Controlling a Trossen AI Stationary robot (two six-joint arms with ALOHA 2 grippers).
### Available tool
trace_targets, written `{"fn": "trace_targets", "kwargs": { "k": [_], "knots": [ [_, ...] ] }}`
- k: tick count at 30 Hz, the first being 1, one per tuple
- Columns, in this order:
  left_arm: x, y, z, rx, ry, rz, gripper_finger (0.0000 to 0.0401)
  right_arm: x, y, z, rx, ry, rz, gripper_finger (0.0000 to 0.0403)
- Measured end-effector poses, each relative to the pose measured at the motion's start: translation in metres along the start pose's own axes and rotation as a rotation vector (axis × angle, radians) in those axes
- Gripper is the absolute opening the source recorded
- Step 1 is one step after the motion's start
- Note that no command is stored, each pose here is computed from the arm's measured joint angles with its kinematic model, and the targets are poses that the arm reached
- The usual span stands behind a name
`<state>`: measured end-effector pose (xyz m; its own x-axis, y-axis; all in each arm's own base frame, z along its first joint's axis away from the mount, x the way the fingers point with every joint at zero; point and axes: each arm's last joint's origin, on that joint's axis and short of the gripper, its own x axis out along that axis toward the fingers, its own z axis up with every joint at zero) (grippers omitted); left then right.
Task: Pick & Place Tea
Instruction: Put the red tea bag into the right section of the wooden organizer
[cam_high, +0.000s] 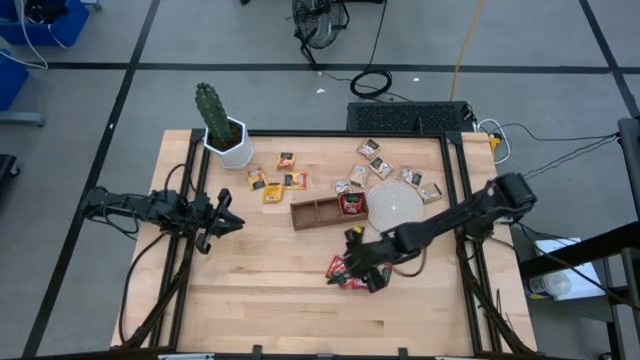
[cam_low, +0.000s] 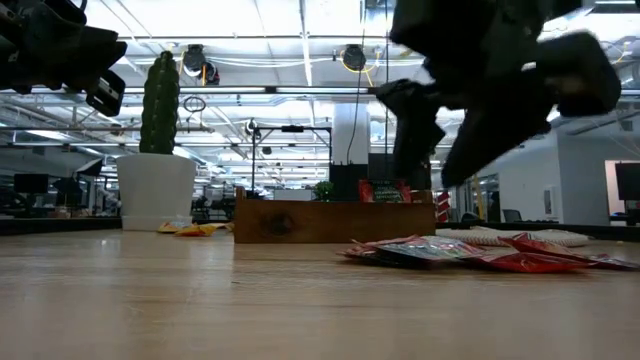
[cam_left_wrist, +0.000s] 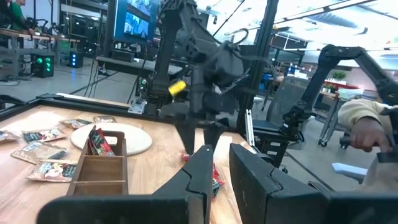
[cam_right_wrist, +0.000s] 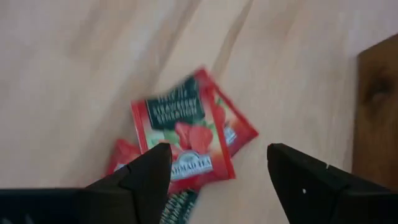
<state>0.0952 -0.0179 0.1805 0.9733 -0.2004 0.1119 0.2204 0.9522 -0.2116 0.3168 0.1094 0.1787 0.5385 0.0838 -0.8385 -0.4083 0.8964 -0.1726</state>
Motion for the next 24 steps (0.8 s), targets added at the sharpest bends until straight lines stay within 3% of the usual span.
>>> {"fn": "trace_targets", "kwargs": {
  "k": [6, 17, 24],
  "knots": [
    [0.0, 0.0, 0.0, 0.0, 0.003, 0.002, 0.0058, 0.038, 0.0, 0.003, -0.104, 0.192, 0.041, 0.0247],
    [0.0, 0.0, 0.0, 0.0, 0.0, 0.001, 0.0058, 0.052, -0.004, 0.004, -0.041, 0.191, 0.106, 0.0244],
    [0.0, 0.0, 0.0, 0.0, 0.001, 0.001, 0.0058, 0.052, -0.005, 0.004, -0.004, 0.19, 0.145, 0.0193]
  ]
}}
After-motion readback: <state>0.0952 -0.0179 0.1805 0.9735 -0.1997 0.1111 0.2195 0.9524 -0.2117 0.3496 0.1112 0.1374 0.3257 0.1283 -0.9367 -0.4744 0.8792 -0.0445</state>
